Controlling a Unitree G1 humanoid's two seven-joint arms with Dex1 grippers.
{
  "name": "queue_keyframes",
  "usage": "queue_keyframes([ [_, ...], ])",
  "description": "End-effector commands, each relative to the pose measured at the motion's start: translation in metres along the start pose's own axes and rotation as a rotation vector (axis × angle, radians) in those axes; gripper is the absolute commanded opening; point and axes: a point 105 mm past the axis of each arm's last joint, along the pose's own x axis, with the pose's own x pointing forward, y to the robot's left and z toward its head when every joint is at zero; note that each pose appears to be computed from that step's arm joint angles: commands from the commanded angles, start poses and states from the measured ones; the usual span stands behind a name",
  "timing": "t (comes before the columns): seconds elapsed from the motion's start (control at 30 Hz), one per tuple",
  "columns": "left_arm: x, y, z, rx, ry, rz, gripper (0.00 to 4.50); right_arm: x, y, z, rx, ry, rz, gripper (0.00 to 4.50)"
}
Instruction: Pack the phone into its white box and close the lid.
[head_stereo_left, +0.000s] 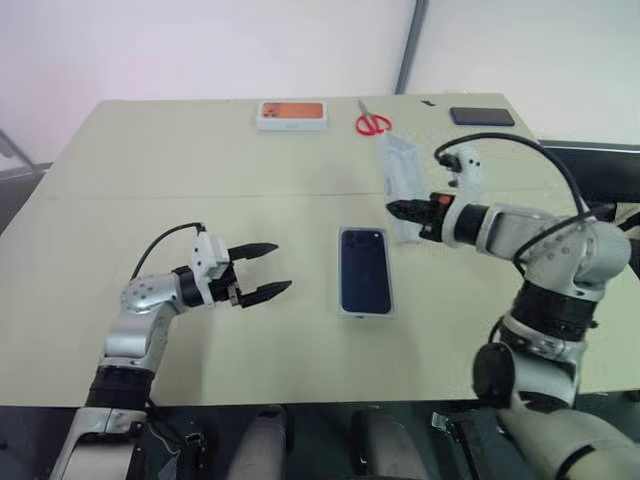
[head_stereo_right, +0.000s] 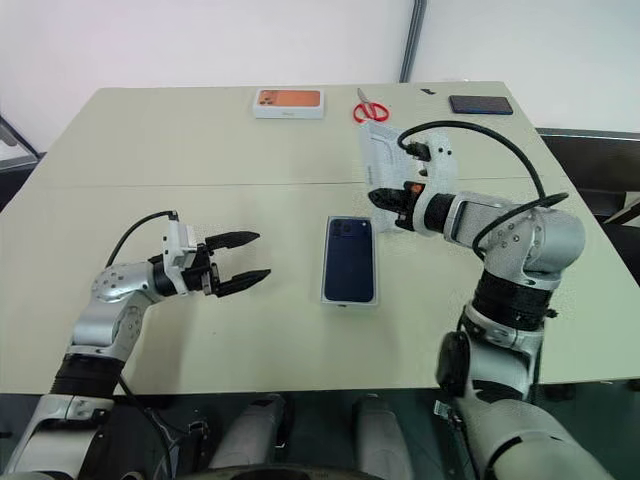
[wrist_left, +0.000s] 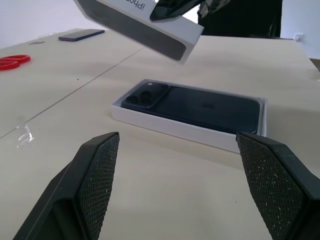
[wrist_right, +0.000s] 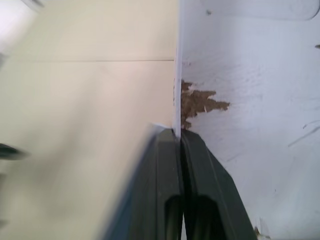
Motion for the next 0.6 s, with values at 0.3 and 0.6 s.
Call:
queue_keyframes([
  [0.3,0.006,0.007,0.023,-0.027,-0.074,0.049,3.97,0.003,0.071,-0.041,0.245,-0.039,0.494,0.06],
  [0.6,0.015,0.011,0.03,-0.059,-0.116,0.091,3.97,-0.005,0.096,-0.07,0.403,0.068,0.572,0.06],
])
